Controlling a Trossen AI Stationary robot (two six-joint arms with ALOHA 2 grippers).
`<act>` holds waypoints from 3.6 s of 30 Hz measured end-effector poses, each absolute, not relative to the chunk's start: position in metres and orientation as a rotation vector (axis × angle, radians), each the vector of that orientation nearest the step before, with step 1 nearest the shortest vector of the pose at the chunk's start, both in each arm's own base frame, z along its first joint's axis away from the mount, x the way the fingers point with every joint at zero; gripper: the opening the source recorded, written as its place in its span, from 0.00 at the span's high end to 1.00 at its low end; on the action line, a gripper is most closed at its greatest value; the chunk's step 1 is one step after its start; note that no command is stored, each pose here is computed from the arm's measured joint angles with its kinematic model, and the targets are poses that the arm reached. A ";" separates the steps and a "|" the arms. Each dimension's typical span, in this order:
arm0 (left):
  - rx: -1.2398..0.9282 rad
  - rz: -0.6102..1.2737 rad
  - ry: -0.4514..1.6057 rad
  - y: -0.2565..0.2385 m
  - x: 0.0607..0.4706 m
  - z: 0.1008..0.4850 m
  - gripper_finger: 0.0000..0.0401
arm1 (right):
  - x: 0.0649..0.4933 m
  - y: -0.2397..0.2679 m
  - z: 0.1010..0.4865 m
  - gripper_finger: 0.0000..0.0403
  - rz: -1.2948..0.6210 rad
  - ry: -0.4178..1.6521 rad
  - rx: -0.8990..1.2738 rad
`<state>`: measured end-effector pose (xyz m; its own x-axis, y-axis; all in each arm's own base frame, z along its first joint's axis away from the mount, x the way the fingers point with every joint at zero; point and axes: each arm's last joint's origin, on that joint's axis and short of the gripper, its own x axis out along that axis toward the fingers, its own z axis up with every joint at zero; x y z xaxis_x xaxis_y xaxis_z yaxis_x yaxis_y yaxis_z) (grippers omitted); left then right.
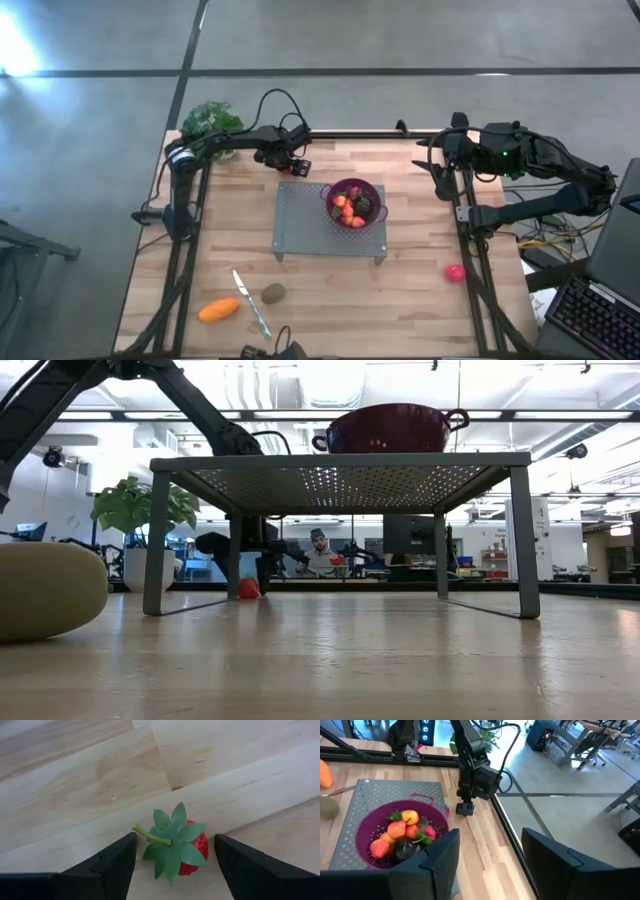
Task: Pick & Place Fruit
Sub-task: Put the strawberry in the purple strainer bowl on the shelf
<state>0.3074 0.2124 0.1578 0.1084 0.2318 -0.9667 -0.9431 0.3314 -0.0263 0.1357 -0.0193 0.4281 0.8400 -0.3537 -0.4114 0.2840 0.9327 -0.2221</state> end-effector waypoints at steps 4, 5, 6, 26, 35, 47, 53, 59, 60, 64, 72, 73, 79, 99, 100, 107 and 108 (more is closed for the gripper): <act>-0.817 1.021 1.109 0.213 0.308 0.158 0.39 | 0.136 -0.019 0.428 0.46 -0.338 0.464 -0.155; -0.817 1.021 1.106 0.213 0.308 0.158 0.41 | 0.136 -0.019 0.428 0.46 -0.338 0.464 -0.155; -0.817 1.021 1.103 0.213 0.309 0.158 0.42 | 0.136 -0.019 0.428 0.46 -0.338 0.464 -0.155; -0.794 1.010 1.094 0.214 0.308 0.162 0.58 | 0.135 -0.019 0.426 0.54 -0.336 0.489 -0.157; -0.784 0.994 1.116 0.212 0.305 0.167 0.58 | 0.135 -0.019 0.426 0.58 -0.336 0.489 -0.157; -0.767 0.980 0.952 0.209 0.292 0.237 0.58 | 0.135 -0.019 0.426 0.53 -0.336 0.489 -0.158; -0.745 0.956 0.806 0.198 0.278 0.283 0.58 | 0.135 -0.019 0.426 0.50 -0.335 0.489 -0.161; -0.705 0.916 0.700 0.177 0.256 0.323 0.58 | 0.135 -0.019 0.426 0.52 -0.336 0.489 -0.160; -0.696 0.905 0.679 0.173 0.252 0.330 0.58 | 0.135 -0.019 0.426 0.53 -0.336 0.490 -0.160; -0.656 0.846 0.605 0.149 0.238 0.356 0.58 | 0.135 -0.019 0.426 0.56 -0.332 0.494 -0.175; -0.551 0.732 0.472 0.093 0.215 0.396 0.58 | 0.136 -0.019 0.426 0.62 -0.330 0.495 -0.179; -0.533 0.721 0.458 0.085 0.213 0.400 0.58 | 0.136 -0.019 0.426 0.62 -0.331 0.493 -0.179; -0.408 0.692 0.389 0.039 0.216 0.410 0.58 | 0.139 -0.019 0.420 0.67 -0.291 0.517 -0.213; -0.206 0.283 -0.015 -0.039 0.292 0.350 0.58 | 0.184 0.046 0.397 0.84 0.145 0.532 -0.479; -0.223 0.252 -0.066 -0.040 0.291 0.342 0.58 | 0.186 0.052 0.394 0.85 0.117 0.528 -0.522; -0.309 0.132 -0.385 -0.039 0.274 0.308 0.58 | 0.201 0.085 0.374 0.92 -0.154 0.504 -0.806; -0.313 0.130 -0.403 -0.039 0.273 0.305 0.58 | 0.205 0.088 0.373 0.93 -0.173 0.491 -0.817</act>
